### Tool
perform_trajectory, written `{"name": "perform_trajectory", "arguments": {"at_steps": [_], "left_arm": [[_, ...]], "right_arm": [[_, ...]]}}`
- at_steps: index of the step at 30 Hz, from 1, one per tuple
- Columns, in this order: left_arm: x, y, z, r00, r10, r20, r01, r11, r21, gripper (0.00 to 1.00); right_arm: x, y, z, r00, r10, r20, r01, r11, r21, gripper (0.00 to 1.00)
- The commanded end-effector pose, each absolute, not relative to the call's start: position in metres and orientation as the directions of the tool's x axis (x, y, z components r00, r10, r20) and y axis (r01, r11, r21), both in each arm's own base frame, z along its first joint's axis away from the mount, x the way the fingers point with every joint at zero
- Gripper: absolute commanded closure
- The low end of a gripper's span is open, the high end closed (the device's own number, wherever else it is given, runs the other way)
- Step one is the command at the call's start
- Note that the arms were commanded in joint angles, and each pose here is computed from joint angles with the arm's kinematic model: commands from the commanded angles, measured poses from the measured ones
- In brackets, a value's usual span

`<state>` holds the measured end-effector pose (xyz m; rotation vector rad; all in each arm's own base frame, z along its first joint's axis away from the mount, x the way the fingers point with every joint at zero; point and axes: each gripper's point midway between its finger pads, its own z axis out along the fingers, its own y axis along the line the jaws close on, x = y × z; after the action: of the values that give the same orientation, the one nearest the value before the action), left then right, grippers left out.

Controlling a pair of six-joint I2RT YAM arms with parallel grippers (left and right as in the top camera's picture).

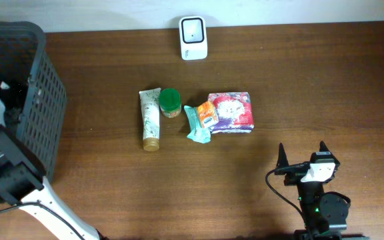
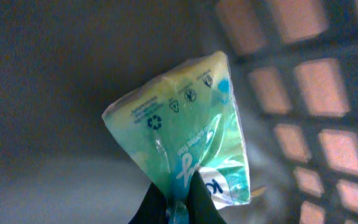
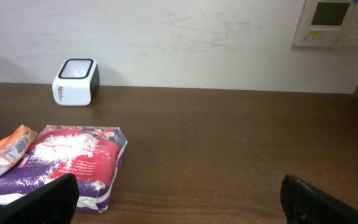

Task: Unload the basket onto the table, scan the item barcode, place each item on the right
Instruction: 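Place the small tissue pack between the tube and the wipes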

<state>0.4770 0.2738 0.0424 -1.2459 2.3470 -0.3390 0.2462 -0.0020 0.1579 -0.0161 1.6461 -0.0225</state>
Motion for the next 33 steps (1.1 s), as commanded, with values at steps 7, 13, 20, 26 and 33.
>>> {"name": "perform_trajectory", "arguments": {"at_steps": [7,13,20,26,33], "left_arm": [[0.374,0.284,0.307,-0.212,-0.828,-0.519,-0.623,0.524,-0.581,1.0],[0.424,0.094,0.414,-0.42,-0.623,-0.66,-0.044,0.741,-0.67,1.0],[0.425,-0.099,0.25,-0.877,-0.126,-0.463,0.035,0.946,-0.323,1.0],[0.388,-0.174,0.137,-0.987,0.094,-0.129,0.121,0.969,-0.214,1.0],[0.383,-0.186,0.108,-0.982,0.163,-0.093,0.172,0.979,-0.108,0.69]], "right_arm": [[0.246,-0.001,0.155,-0.081,-0.021,-0.996,0.002,1.0,-0.021,0.01],[0.246,-0.001,0.155,-0.081,-0.021,-0.996,0.002,1.0,-0.021,0.01],[0.246,-0.001,0.155,-0.081,-0.021,-0.996,0.002,1.0,-0.021,0.01],[0.246,-0.001,0.155,-0.081,-0.021,-0.996,0.002,1.0,-0.021,0.01],[0.246,-0.001,0.155,-0.081,-0.021,-0.996,0.002,1.0,-0.021,0.01]]}}
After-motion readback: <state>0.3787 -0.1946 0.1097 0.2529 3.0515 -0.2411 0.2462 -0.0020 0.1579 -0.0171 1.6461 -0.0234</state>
